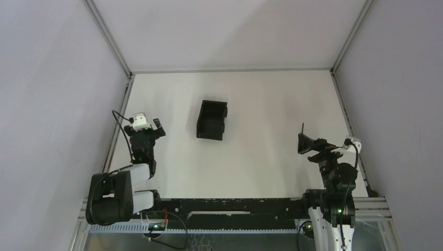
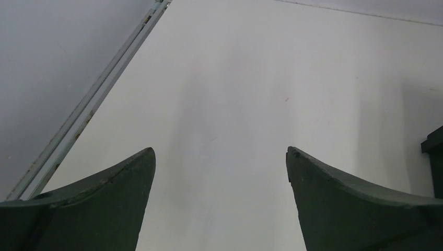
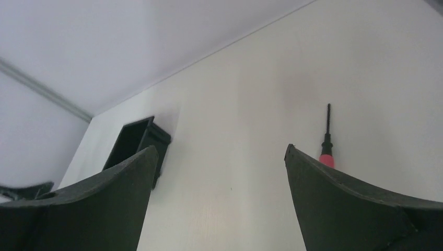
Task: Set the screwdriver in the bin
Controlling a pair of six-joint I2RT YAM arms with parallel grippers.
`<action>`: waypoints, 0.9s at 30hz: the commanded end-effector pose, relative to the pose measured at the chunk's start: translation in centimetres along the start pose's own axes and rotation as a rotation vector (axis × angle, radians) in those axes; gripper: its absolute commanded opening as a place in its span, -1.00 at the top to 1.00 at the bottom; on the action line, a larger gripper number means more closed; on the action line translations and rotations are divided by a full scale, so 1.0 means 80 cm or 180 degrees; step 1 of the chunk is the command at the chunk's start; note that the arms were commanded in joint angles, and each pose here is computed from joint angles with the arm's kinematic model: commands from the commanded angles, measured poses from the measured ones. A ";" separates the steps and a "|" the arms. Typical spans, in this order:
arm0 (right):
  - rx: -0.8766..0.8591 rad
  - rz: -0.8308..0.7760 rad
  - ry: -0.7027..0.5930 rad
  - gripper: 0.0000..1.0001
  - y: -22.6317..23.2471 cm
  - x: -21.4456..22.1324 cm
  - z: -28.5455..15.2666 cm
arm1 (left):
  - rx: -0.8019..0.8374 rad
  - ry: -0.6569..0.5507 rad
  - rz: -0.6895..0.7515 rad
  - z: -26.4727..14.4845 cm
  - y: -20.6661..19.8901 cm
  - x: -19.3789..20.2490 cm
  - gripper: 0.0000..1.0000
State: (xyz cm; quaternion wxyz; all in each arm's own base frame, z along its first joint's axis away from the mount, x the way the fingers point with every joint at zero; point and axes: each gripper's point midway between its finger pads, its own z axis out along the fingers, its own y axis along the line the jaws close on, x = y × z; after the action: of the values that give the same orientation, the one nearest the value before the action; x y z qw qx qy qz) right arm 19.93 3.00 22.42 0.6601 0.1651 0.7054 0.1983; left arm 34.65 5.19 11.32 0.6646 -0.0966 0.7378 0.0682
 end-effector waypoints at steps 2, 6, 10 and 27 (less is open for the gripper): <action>0.0290 0.0412 -0.0596 -0.99 -0.008 -0.055 0.003 | -0.0015 -0.0229 0.0007 0.012 -0.002 -0.034 -1.00; -0.0229 0.0151 -0.0704 -0.97 0.041 -0.091 0.006 | -0.0016 -0.0228 0.0004 0.011 -0.002 -0.034 -1.00; -0.0061 -0.0095 -0.0118 -0.95 0.054 -0.108 0.044 | -0.0014 -0.0228 0.0005 0.012 -0.002 -0.034 -1.00; 0.1851 -0.0368 0.3386 -0.74 -0.144 0.115 0.151 | -0.0012 -0.0227 0.0007 0.012 -0.003 -0.034 -1.00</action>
State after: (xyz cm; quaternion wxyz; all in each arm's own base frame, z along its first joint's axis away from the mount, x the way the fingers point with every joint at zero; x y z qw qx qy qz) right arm 33.31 -1.21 10.23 0.2044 0.1979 0.9579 0.0371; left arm 34.65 5.19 11.31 0.6644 -0.0966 0.7379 0.0682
